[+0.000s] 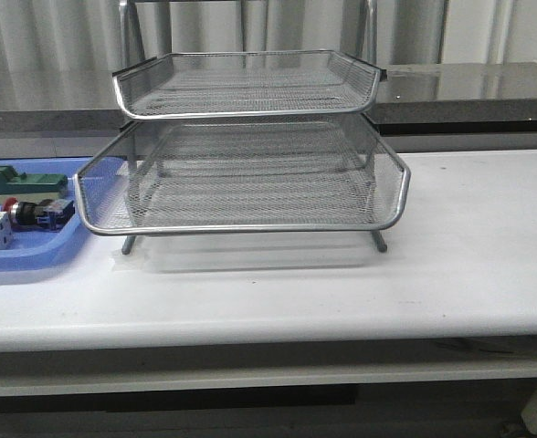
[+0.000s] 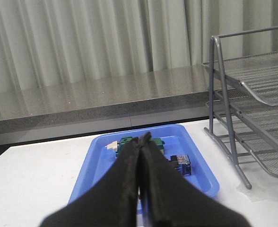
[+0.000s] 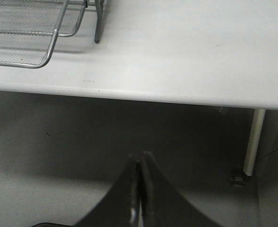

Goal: Place button on rack with both arms

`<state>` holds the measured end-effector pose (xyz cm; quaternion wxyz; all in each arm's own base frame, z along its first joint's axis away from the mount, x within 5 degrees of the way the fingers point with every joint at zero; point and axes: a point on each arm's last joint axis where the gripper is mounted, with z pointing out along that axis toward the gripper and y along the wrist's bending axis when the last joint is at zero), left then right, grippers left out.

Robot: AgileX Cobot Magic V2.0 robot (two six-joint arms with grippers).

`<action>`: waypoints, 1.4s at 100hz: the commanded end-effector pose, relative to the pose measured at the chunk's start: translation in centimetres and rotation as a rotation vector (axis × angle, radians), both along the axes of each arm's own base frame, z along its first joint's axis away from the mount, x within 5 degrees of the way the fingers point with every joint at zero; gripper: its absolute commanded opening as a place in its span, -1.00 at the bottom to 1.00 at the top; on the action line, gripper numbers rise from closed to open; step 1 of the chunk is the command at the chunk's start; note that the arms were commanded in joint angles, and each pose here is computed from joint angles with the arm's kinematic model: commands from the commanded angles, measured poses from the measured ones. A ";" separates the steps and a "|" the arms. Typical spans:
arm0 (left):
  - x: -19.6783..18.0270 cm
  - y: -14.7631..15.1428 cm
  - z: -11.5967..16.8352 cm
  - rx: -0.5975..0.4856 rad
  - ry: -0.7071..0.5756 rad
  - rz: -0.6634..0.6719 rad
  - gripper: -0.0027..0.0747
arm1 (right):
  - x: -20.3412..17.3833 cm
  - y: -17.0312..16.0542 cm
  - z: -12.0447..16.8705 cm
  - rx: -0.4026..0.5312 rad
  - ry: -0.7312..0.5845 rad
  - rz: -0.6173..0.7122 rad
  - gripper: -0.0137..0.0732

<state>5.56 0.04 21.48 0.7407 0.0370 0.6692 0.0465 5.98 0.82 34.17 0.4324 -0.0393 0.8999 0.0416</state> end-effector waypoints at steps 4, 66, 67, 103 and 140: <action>-0.1 -0.1 -0.9 -0.014 -0.058 -0.013 -0.99 | 0.2 0.0 1.4 0.006 -0.083 -0.002 -0.85; -0.4 0.0 2.8 -0.104 -0.096 -0.020 -0.99 | 0.2 0.0 1.4 0.006 -0.083 -0.002 -0.85; -0.4 0.0 2.8 -0.104 -0.087 -0.019 -0.99 | 0.2 0.0 1.4 0.006 -0.083 -0.002 -0.85; 3.4 -0.1 10.2 -0.161 0.101 -0.019 -0.99 | 0.2 0.0 1.4 0.006 -0.083 -0.002 -0.85; 12.6 -0.2 13.5 -0.171 0.492 -0.005 -0.99 | 0.2 0.0 1.4 0.006 -0.083 -0.002 -0.85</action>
